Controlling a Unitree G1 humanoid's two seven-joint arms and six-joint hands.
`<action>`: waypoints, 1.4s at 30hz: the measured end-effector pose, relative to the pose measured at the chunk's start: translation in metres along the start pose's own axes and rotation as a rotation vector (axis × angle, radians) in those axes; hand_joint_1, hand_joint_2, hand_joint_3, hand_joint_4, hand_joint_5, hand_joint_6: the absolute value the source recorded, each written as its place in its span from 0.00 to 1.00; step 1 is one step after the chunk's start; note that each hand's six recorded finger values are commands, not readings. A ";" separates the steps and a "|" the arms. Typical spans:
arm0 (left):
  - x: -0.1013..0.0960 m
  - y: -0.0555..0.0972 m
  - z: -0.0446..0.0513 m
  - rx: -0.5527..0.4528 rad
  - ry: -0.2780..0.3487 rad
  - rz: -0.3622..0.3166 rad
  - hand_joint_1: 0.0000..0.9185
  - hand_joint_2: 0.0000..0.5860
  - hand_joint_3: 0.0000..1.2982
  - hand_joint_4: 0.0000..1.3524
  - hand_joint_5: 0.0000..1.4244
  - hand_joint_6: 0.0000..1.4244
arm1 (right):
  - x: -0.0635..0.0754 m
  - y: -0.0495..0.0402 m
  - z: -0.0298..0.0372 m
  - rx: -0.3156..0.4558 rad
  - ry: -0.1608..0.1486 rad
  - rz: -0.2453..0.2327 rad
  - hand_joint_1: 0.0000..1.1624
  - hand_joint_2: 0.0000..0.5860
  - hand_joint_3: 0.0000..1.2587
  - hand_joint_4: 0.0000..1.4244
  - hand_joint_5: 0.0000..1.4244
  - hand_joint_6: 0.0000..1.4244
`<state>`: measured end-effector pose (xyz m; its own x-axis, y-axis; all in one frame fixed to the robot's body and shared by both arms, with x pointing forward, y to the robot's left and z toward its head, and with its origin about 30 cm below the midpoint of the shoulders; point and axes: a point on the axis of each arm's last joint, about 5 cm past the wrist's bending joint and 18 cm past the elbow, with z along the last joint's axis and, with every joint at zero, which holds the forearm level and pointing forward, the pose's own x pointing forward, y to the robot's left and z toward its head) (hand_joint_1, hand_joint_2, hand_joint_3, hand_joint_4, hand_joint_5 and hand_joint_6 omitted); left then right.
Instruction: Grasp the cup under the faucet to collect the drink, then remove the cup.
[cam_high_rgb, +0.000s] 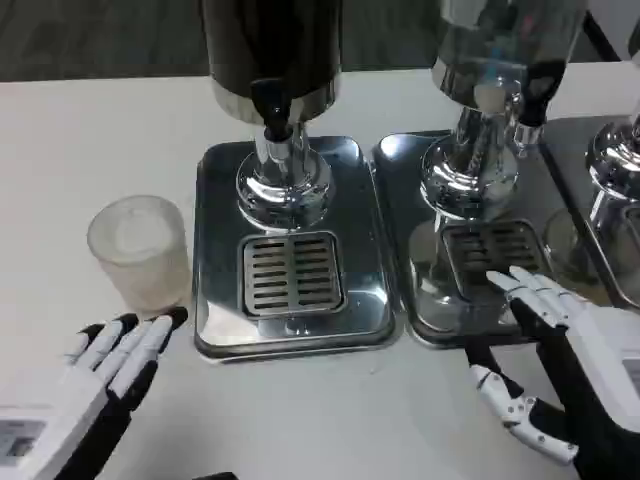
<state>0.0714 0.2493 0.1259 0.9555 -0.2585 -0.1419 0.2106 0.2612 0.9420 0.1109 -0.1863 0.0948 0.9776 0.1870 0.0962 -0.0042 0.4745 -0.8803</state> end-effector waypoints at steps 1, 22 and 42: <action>0.000 0.000 -0.0002 0.000 0.003 0.000 0.00 0.06 0.00 0.00 0.00 0.00 | 0.000 0.0001 0.0000 0.001 0.001 0.000 0.21 0.73 0.17 0.10 0.10 0.13; 0.000 0.000 -0.0009 -0.011 0.016 0.001 0.00 0.05 0.00 0.00 0.00 0.00 | 0.003 0.0008 -0.0015 0.017 0.005 -0.003 0.21 0.74 0.17 0.11 0.11 0.14; 0.006 0.001 -0.0237 -0.123 -0.005 0.173 0.00 0.02 0.00 0.00 0.00 0.00 | 0.007 0.0065 0.0056 0.042 0.023 -0.014 0.22 0.74 0.18 0.14 0.14 0.17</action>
<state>0.0821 0.2702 0.1192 0.9787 -0.2043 0.0201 0.0677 0.4134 0.9080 0.1168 -0.1770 0.0924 0.9822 0.1605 0.0976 0.0016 0.5124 -0.8587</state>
